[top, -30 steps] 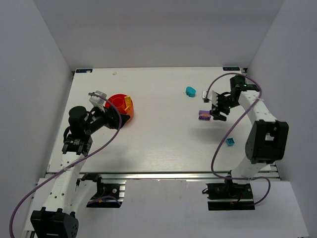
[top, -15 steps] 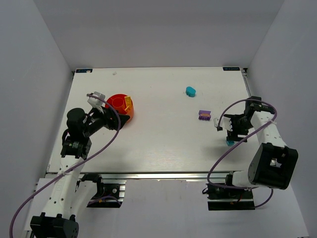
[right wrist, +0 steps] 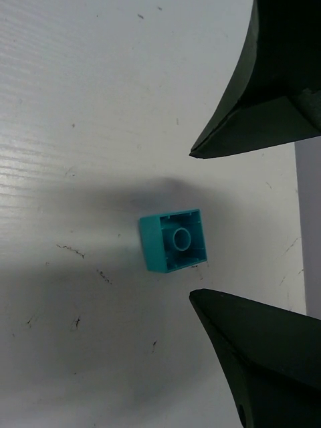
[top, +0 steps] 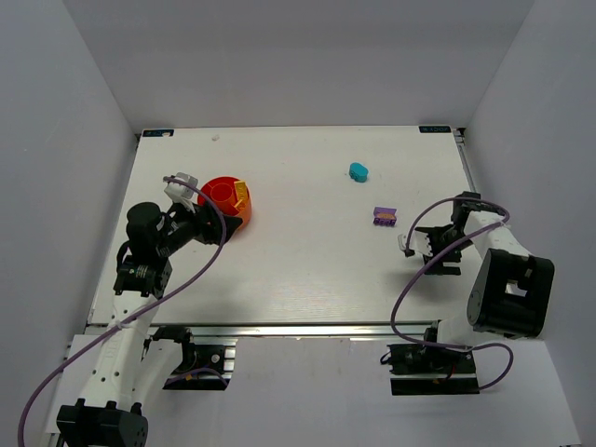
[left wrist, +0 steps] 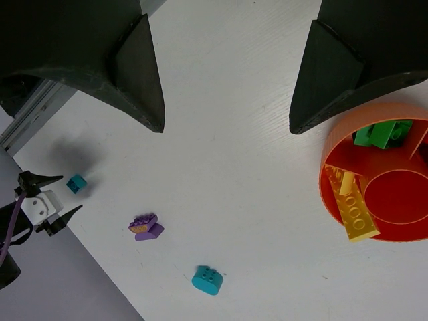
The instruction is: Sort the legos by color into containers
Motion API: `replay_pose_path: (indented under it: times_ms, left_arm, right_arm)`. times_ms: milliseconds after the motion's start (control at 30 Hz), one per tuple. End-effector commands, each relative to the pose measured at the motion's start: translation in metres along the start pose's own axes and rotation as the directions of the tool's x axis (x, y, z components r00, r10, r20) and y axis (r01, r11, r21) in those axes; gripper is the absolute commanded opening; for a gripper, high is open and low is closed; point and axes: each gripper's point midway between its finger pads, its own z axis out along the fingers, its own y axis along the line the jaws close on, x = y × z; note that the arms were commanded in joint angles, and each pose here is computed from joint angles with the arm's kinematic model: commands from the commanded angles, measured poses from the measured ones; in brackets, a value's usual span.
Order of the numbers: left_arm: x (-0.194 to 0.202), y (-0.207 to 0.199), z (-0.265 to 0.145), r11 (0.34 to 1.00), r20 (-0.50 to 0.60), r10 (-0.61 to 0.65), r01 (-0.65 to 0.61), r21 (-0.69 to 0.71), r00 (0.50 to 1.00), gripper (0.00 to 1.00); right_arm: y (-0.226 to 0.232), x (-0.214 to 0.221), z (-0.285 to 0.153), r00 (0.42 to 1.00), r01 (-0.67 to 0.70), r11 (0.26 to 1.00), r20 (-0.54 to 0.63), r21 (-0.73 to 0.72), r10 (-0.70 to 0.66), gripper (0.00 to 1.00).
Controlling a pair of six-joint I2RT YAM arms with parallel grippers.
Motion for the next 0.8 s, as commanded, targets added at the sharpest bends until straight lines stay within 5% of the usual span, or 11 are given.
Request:
replay_pose_path:
  times_ms: [0,300,400,633,767]
  left_arm:
    - [-0.012,-0.002,-0.002,1.000,0.021,0.027,-0.027,-0.004,0.999,0.84]
    - [-0.010,0.000,-0.001,1.000,0.017,0.021,-0.021,-0.014,1.000,0.85]
    - [-0.010,0.003,0.000,0.999,0.018,0.019,-0.018,-0.027,1.000,0.85]
    - [-0.013,0.008,-0.003,0.998,0.039,0.028,-0.025,-0.055,0.999,0.85]
    - [-0.015,0.011,-0.004,0.996,0.053,0.034,-0.030,-0.079,0.998,0.85]
  right_arm:
    - [-0.004,0.006,0.008,1.000,0.012,1.000,-0.015,0.008,-0.012,0.84]
    - [-0.002,0.011,0.024,1.000,-0.017,1.000,-0.007,-0.024,0.017,0.77]
    - [-0.002,0.011,0.026,0.999,-0.039,0.998,0.000,-0.040,0.039,0.68]
    - [0.001,0.006,0.022,0.998,-0.062,0.996,0.026,-0.058,0.063,0.28]
    - [-0.022,-0.044,-0.004,0.966,-0.123,0.992,0.230,0.024,0.115,0.21]
